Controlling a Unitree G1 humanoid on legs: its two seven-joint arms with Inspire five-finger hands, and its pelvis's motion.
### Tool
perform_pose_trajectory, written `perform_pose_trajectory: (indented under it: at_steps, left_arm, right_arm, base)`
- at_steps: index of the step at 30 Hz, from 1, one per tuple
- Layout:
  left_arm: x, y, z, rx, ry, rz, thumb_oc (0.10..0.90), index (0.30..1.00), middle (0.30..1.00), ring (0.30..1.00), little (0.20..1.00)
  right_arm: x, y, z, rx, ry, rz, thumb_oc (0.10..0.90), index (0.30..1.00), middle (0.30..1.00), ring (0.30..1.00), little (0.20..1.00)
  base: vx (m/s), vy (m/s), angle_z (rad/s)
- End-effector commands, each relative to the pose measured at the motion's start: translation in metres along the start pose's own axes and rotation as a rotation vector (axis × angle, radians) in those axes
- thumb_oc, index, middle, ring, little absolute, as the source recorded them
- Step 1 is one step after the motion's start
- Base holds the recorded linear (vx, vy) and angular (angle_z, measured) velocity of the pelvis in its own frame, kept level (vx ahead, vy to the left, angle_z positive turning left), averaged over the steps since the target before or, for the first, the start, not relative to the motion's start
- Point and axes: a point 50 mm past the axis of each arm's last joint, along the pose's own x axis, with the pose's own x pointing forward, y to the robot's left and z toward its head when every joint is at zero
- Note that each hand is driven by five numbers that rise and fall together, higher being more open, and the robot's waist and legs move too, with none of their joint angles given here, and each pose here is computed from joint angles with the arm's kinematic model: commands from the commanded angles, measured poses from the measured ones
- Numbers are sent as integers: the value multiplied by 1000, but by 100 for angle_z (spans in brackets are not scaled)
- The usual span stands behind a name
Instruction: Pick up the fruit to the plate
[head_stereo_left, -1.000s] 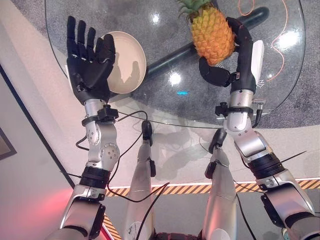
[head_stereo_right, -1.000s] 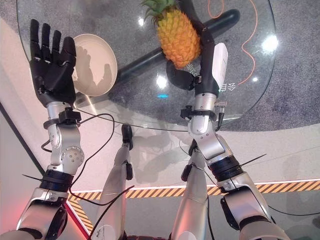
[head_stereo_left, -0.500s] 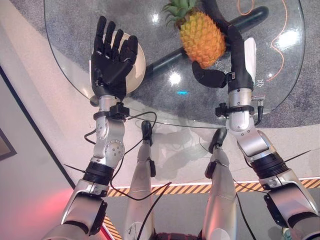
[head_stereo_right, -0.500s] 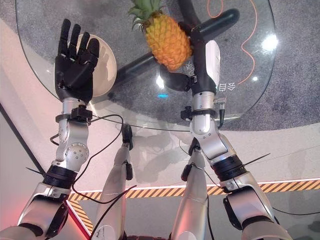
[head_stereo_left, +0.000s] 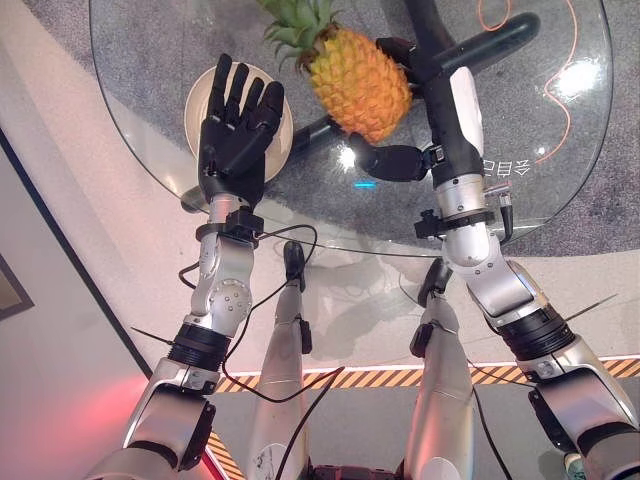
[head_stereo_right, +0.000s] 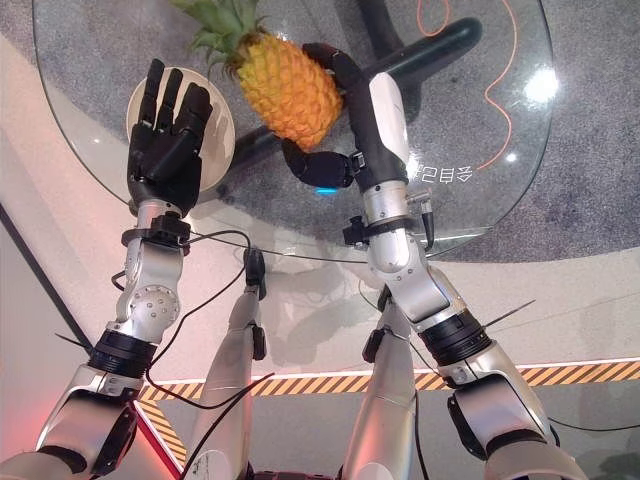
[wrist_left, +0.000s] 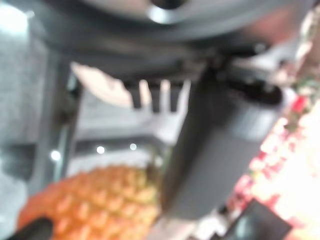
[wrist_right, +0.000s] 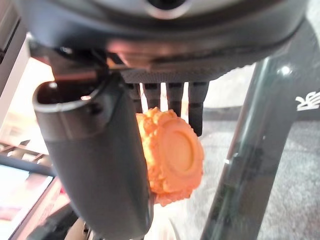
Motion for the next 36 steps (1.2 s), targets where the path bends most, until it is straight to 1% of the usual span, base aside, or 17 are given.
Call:
perform_pose_trajectory:
  at_steps: [1, 6, 16, 29, 36]
  left_arm:
    - [11, -49, 33, -35, -141, -189, 800, 900, 900, 900, 900]
    - [12, -50, 33, -66, -138, -191, 800, 900, 900, 900, 900]
    - [10, -58, 32, -182, -142, -253, 800, 900, 900, 900, 900]
    - [9, -62, 33, -247, -152, -285, 800, 900, 900, 900, 900]
    - [7, -68, 35, -293, -167, -360, 800, 900, 900, 900, 900]
  right_arm:
    - [20, -21, 92, 81, -455, -55, 100, 300, 300, 300, 200]
    - [20, -15, 97, 80, -472, -9, 100, 300, 300, 300, 200]
    - [20, -4, 100, 83, -468, 52, 100, 300, 300, 300, 200]
    - [18, 5, 105, 96, -472, 122, 100, 300, 300, 300, 200]
    - [18, 9, 103, 89, -455, 147, 100, 300, 300, 300, 200]
  base:
    - [0, 0, 0]
    - [0, 0, 0]
    - [0, 0, 0]
    - [0, 0, 1]
    - [0, 2, 2]
